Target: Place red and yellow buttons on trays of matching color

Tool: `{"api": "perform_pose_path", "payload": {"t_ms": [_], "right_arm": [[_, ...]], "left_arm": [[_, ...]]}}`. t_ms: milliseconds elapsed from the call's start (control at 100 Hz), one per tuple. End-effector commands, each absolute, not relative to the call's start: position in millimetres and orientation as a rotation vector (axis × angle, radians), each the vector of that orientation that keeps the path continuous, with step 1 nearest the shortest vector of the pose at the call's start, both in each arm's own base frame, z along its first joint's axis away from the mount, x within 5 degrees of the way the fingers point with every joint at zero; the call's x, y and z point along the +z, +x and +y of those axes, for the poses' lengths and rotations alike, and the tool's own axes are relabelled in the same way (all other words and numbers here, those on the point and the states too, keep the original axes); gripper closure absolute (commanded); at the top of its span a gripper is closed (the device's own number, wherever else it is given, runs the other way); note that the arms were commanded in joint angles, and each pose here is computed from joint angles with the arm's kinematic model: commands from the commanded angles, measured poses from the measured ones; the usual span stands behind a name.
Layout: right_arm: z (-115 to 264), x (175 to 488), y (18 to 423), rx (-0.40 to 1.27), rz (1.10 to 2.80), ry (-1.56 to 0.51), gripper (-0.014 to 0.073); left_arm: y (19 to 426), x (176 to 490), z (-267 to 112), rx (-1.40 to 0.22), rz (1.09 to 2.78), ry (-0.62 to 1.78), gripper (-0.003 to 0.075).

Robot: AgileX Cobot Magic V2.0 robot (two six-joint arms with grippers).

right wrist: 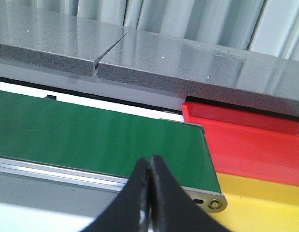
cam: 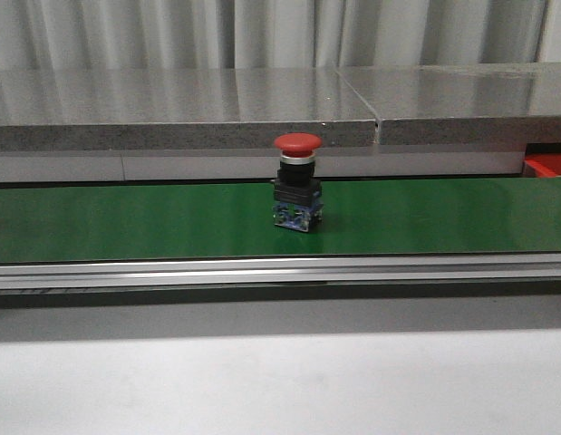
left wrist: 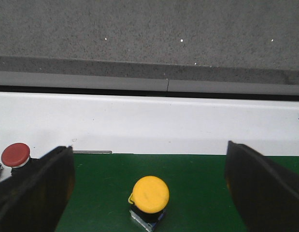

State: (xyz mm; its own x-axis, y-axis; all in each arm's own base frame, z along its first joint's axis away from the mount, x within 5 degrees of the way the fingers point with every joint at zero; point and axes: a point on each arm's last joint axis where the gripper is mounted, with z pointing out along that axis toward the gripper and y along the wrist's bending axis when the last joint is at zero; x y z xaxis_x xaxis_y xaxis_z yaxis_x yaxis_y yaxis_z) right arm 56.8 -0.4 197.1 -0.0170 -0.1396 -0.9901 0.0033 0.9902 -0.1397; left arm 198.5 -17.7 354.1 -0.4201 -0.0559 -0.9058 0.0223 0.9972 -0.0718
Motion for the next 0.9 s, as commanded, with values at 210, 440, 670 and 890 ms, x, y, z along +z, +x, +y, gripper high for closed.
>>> {"api": "perform_pose_path", "payload": {"t_ms": [210, 440, 670, 890], "right_arm": [[0, 209, 55, -0.117, 1.473, -0.103, 0.0662], [0, 213, 54, -0.118, 1.433, -0.102, 0.0662], [0, 230, 51, -0.084, 1.383, -0.066, 0.0662], [1, 278, 47, -0.042, 1.474, -0.050, 0.0662]], "left_arm": [[124, 327, -12, -0.125, 1.770, 0.003, 0.0102], [96, 306, -9, -0.128, 1.729, 0.002, 0.0270], [94, 305, -8, -0.125, 1.729, 0.002, 0.0736], [94, 305, -8, -0.125, 1.729, 0.002, 0.0739]]}}
